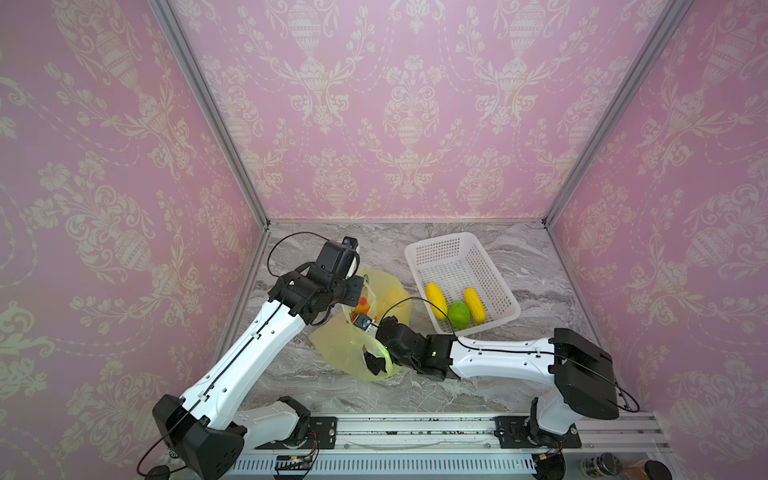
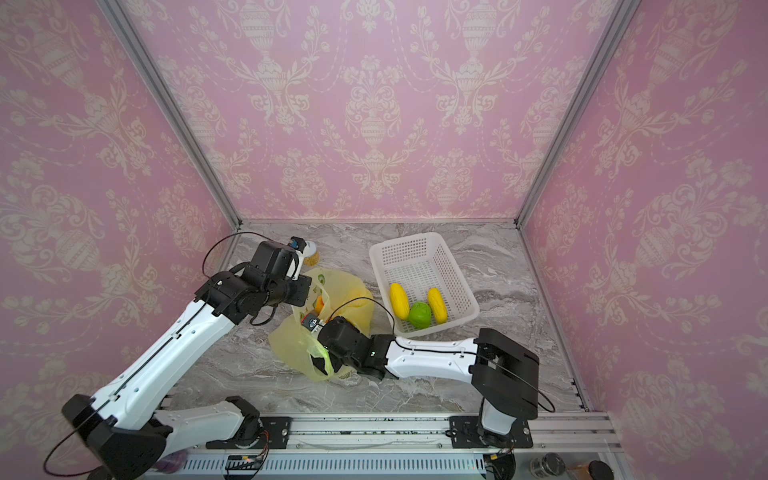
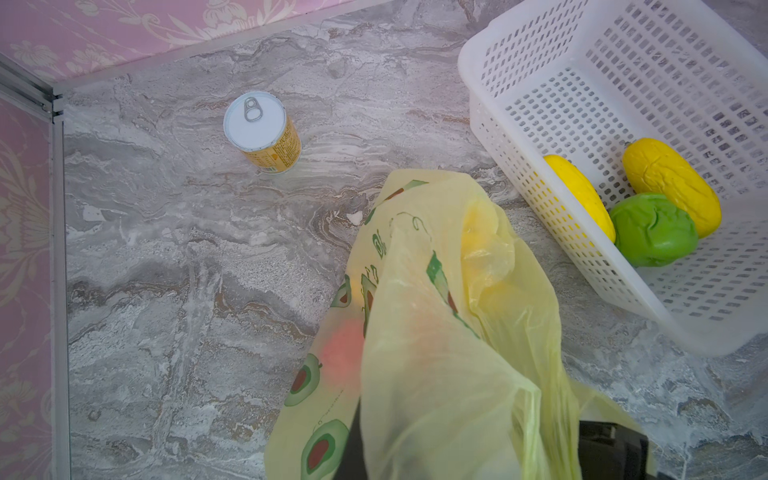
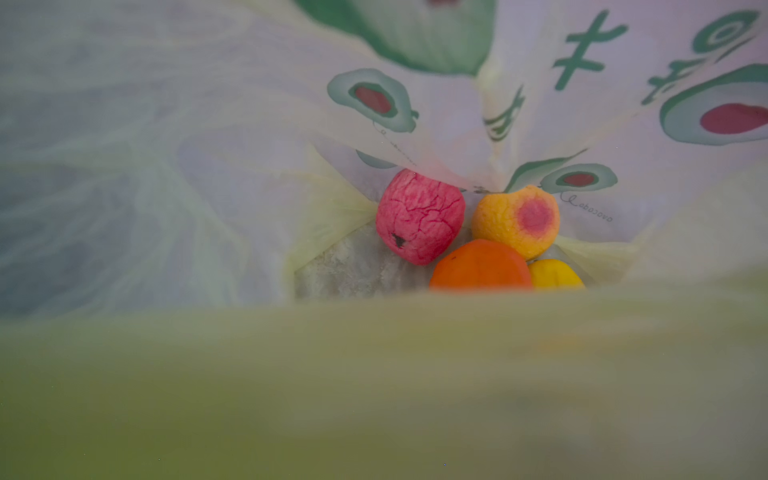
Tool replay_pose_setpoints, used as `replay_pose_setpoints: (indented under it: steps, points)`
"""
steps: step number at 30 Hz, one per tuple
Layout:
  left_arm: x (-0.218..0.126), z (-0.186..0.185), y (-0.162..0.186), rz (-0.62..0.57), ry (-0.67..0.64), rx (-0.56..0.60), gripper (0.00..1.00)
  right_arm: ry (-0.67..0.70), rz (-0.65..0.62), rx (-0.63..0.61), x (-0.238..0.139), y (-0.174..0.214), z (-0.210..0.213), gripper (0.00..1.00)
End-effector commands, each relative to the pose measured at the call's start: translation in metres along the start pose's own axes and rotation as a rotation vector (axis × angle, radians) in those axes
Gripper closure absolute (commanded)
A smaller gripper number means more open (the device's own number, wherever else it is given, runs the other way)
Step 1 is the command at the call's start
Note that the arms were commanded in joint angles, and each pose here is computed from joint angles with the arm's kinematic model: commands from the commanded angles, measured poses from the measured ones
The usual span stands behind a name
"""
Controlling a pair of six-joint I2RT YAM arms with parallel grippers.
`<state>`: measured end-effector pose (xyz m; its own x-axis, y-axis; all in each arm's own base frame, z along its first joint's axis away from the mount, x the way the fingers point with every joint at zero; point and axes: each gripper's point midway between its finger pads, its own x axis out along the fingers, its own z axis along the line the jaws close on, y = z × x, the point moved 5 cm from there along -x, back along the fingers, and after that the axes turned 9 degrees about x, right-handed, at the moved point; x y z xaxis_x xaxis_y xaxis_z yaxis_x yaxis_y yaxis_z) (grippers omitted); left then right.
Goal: Untie the knot of the plastic bag and take out the fruit
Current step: 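Move the right gripper back into the bag mouth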
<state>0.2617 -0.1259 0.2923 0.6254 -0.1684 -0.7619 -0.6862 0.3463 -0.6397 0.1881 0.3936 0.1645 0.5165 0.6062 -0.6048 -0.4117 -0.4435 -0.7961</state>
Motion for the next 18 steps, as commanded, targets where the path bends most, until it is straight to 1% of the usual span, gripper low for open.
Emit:
replay_pose_setpoints:
  steps: [1,3,5,7,9,11,12,14,18]
  points:
    - [-0.003,0.001,0.004,-0.001,0.011,0.01,1.0,0.155,0.024,-0.008,0.009,0.0,-0.017,0.13]
    - [-0.004,0.002,0.004,-0.005,0.009,0.01,1.0,0.216,0.03,-0.004,0.012,0.0,-0.023,0.17]
    - [-0.003,0.001,0.004,-0.004,0.012,0.012,1.0,0.273,0.017,0.01,0.01,-0.003,-0.029,0.25]
    - [-0.003,0.0,0.004,-0.001,0.019,0.01,1.0,0.284,-0.007,0.031,0.006,-0.005,-0.033,0.32]
    - [-0.003,0.0,0.004,0.001,0.02,0.011,1.0,0.287,-0.033,0.049,0.002,-0.008,-0.035,0.41]
    - [-0.004,0.001,0.005,-0.003,0.013,0.01,1.0,0.304,-0.066,0.074,-0.009,-0.012,-0.039,0.5]
    - [-0.005,0.002,0.005,-0.007,0.011,0.011,1.0,0.315,-0.087,0.089,-0.014,-0.014,-0.042,0.52]
    - [-0.006,0.002,0.005,-0.012,0.01,0.011,1.0,0.314,-0.138,0.114,-0.032,-0.018,-0.047,0.54]
    - [-0.006,0.001,0.005,-0.01,0.015,0.009,1.0,0.309,-0.222,0.16,-0.062,-0.022,-0.06,0.52]
